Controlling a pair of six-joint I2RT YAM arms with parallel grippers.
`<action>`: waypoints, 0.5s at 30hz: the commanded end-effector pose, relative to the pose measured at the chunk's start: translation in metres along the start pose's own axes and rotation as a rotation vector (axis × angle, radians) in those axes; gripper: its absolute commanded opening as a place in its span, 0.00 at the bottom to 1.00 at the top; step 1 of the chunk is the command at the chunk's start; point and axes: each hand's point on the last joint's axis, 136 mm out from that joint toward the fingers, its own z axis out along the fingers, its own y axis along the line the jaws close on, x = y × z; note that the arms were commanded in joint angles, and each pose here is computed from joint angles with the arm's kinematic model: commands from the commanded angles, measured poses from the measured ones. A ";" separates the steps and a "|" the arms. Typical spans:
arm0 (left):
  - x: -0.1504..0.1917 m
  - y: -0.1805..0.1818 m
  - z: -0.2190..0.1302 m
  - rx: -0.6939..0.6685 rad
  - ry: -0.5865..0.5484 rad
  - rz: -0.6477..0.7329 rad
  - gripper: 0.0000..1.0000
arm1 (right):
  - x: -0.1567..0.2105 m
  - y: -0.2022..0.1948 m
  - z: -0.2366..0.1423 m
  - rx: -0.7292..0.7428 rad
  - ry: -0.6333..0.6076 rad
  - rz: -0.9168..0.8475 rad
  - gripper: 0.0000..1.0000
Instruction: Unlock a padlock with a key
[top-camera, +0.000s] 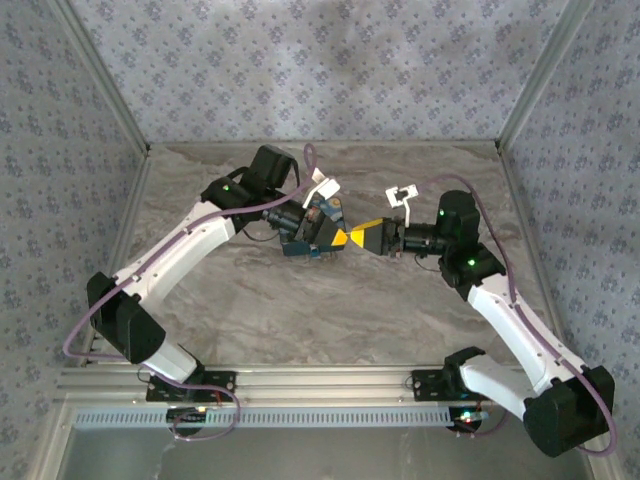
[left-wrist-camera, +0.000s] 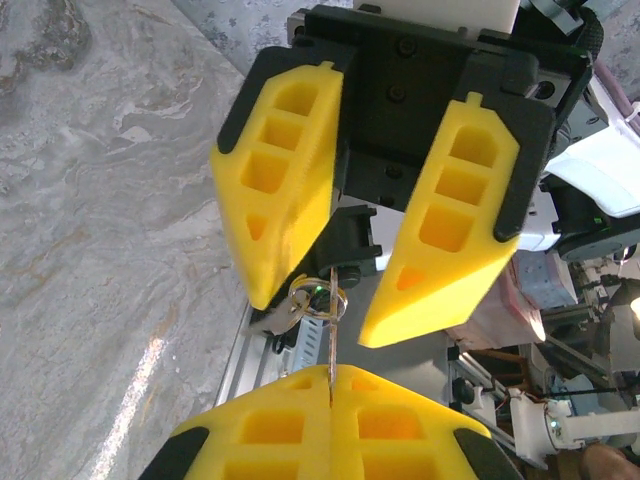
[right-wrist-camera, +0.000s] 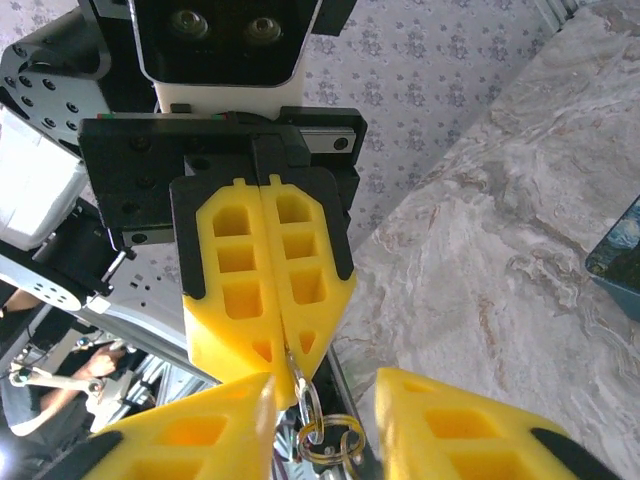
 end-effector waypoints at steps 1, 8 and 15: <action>0.003 -0.010 -0.002 0.029 0.003 0.033 0.00 | -0.008 0.013 0.000 -0.030 -0.004 -0.042 0.27; 0.003 -0.009 -0.004 0.024 0.002 0.027 0.00 | -0.005 0.011 -0.006 -0.020 -0.006 -0.043 0.12; 0.002 -0.006 -0.007 0.012 -0.006 0.028 0.00 | -0.002 0.016 -0.006 -0.039 0.013 -0.058 0.00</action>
